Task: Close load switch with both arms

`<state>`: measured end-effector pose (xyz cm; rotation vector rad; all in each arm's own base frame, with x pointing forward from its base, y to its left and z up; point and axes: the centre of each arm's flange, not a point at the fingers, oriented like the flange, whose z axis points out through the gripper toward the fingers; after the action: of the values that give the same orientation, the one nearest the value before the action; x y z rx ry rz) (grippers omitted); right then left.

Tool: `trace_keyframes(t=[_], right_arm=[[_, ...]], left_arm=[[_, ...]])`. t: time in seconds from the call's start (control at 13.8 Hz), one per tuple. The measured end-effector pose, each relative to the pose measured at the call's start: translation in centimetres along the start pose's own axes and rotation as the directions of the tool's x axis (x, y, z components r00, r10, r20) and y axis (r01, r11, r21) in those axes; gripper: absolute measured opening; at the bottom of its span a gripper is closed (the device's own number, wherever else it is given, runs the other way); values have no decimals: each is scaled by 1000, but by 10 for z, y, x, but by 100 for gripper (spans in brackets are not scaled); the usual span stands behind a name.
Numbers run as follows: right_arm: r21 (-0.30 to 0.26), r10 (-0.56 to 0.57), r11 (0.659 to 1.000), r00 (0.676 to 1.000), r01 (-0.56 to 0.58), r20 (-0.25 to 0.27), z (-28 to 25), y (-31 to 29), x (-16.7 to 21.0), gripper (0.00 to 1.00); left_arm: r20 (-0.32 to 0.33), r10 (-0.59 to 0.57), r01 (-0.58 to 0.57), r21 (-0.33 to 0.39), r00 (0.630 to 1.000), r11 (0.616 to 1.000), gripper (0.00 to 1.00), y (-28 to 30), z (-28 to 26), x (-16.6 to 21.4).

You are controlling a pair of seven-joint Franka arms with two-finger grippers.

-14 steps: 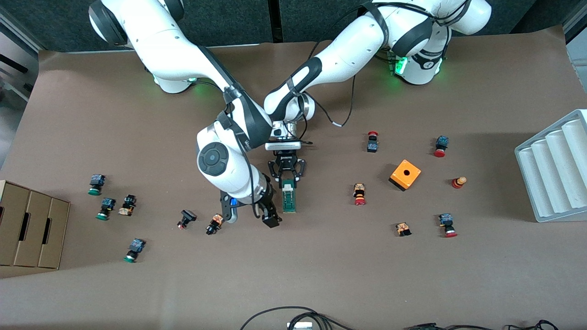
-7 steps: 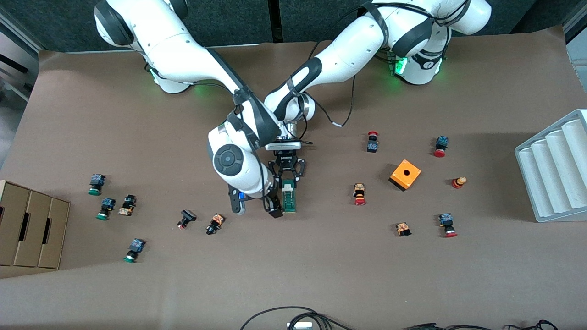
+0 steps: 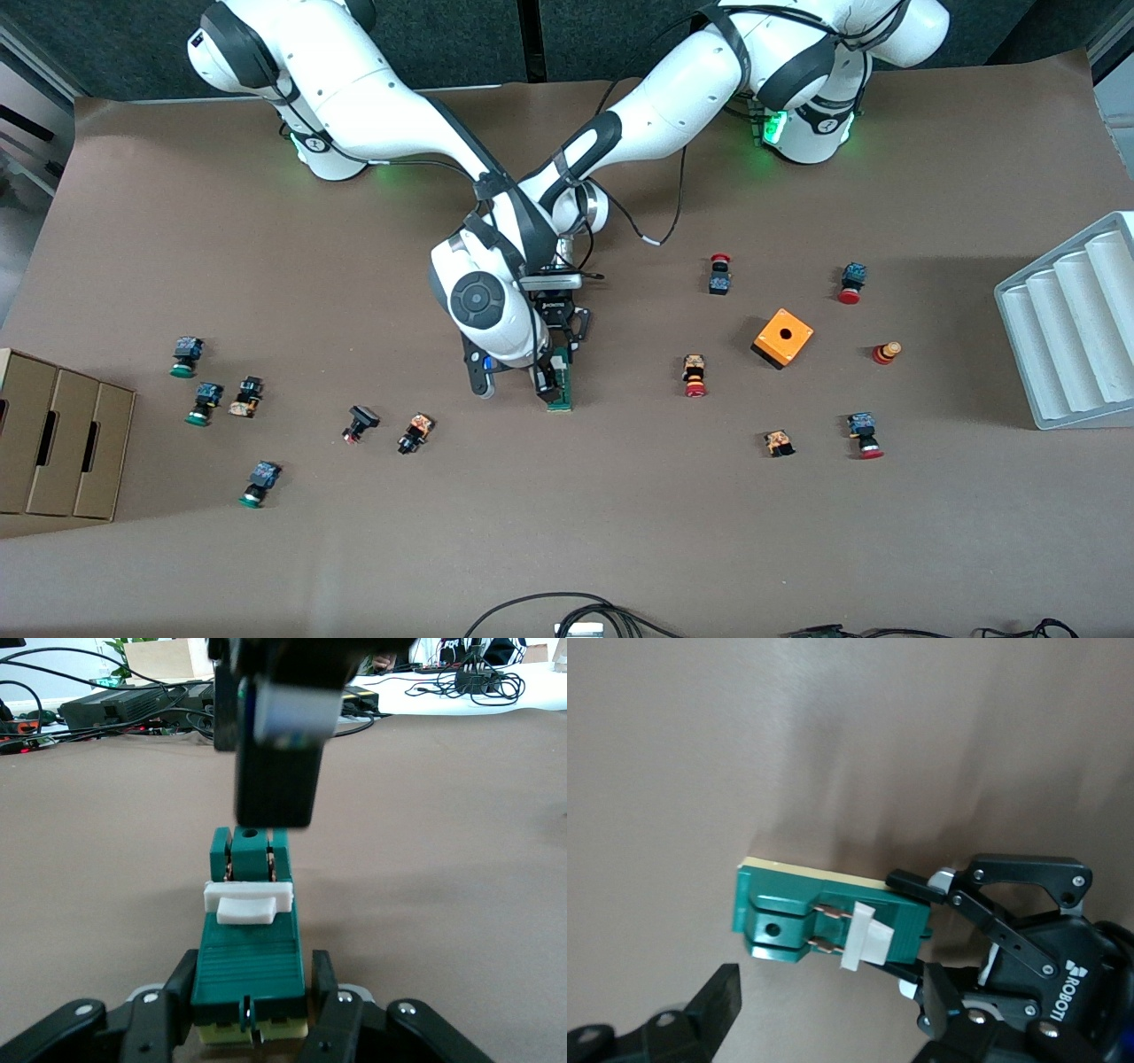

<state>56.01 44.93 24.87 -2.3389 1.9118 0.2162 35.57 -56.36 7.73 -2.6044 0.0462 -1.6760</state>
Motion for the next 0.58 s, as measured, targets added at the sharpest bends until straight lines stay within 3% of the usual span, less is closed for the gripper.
trace_keyframes(t=[0.22, 0.58], right_arm=[[2, 6, 1000, 1000, -6, -5, 7, 4, -2, 90], [4, 7, 1000, 1000, -7, -13, 24, 7, -2, 74]], left_arm=[[0, 0, 0, 0, 1000, 1000, 56, 0, 0, 0], [0, -1, 1, 0, 1000, 1000, 56, 0, 0, 0]])
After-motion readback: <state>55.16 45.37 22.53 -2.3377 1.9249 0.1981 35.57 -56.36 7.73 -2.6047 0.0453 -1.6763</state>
